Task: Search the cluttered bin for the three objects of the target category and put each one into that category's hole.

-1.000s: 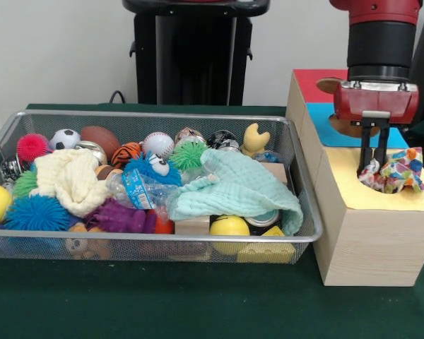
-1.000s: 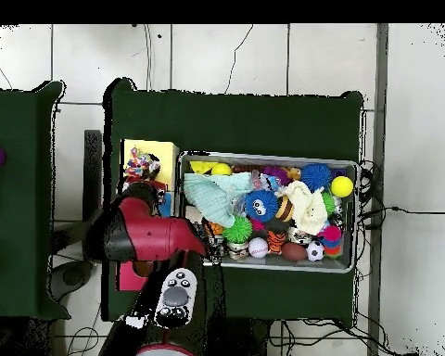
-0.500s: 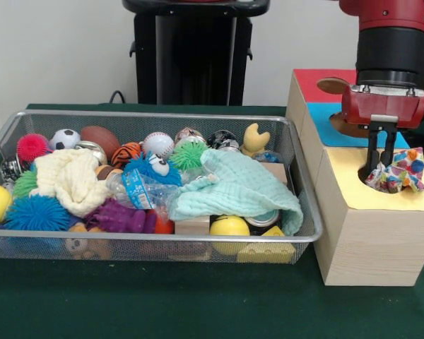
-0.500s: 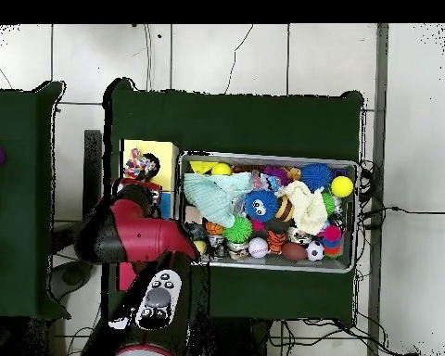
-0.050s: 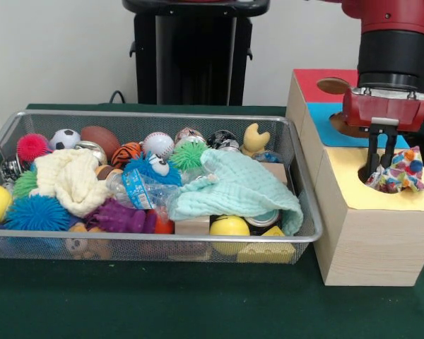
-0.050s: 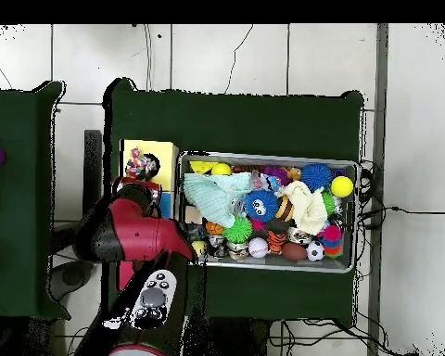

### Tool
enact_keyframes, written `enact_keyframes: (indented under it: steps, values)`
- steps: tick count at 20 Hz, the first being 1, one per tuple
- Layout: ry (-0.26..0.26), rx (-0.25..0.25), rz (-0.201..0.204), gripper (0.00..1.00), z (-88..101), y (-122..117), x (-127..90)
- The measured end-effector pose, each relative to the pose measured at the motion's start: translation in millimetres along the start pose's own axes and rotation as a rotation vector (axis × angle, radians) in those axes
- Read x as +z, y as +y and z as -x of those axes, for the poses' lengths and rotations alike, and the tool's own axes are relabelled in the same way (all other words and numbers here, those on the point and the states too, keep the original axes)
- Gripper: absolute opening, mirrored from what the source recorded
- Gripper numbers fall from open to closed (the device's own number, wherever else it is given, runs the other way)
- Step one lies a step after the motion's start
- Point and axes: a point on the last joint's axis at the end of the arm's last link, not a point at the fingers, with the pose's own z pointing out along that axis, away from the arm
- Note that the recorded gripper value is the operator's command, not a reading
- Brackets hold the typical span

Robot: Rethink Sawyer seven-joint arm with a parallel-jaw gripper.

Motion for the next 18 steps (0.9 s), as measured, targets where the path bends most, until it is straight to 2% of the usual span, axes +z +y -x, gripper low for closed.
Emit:
enact_keyframes:
  steps: [9, 18]
  values:
    - [-0.025, -0.064, -0.038, 0.0, -2.8, 3.3, 11.5]
    - [0.004, -0.081, -0.06, 0.0, 2.5, 2.5, 29.4]
